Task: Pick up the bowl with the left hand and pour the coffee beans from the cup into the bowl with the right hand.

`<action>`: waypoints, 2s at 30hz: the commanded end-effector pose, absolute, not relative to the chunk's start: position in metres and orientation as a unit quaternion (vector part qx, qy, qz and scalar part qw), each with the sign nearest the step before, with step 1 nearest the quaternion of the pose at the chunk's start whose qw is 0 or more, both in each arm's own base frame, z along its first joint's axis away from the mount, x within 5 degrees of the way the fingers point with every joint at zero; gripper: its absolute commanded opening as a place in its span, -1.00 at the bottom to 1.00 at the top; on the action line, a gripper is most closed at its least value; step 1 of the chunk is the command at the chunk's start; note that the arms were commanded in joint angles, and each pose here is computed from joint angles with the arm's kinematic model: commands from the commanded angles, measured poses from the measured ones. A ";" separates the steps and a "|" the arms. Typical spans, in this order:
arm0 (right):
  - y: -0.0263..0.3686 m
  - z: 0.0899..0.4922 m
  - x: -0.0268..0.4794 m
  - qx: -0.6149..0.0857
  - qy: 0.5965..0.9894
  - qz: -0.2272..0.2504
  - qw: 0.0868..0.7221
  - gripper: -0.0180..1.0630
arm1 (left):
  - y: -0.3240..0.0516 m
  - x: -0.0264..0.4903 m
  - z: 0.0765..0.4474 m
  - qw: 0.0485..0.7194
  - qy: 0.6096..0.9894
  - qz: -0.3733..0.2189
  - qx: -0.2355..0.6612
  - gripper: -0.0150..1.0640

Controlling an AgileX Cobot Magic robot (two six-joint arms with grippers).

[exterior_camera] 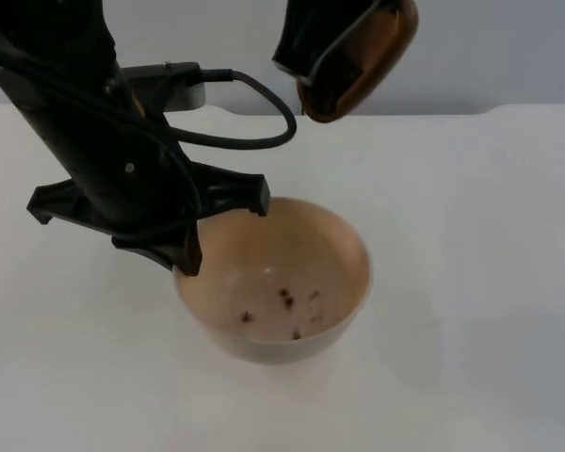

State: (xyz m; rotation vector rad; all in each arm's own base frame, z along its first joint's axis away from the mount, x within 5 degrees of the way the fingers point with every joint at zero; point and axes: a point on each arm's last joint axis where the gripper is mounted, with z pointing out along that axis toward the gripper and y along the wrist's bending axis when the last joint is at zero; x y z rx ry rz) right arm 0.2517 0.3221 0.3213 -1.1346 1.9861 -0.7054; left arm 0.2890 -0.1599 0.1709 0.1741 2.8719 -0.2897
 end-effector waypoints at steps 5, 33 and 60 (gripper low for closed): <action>0.333 0.321 0.244 -0.457 0.749 -0.294 0.378 -0.97 | -0.162 0.289 0.172 0.131 0.984 -0.105 0.057 -0.98; 0.355 0.315 0.231 -0.498 0.677 -0.354 0.410 -0.97 | -0.162 0.289 0.172 0.132 0.984 -0.105 0.055 -0.98; 0.355 0.313 0.231 -0.498 0.686 -0.345 0.403 -0.97 | -0.162 0.289 0.172 0.131 0.984 -0.105 0.055 -0.98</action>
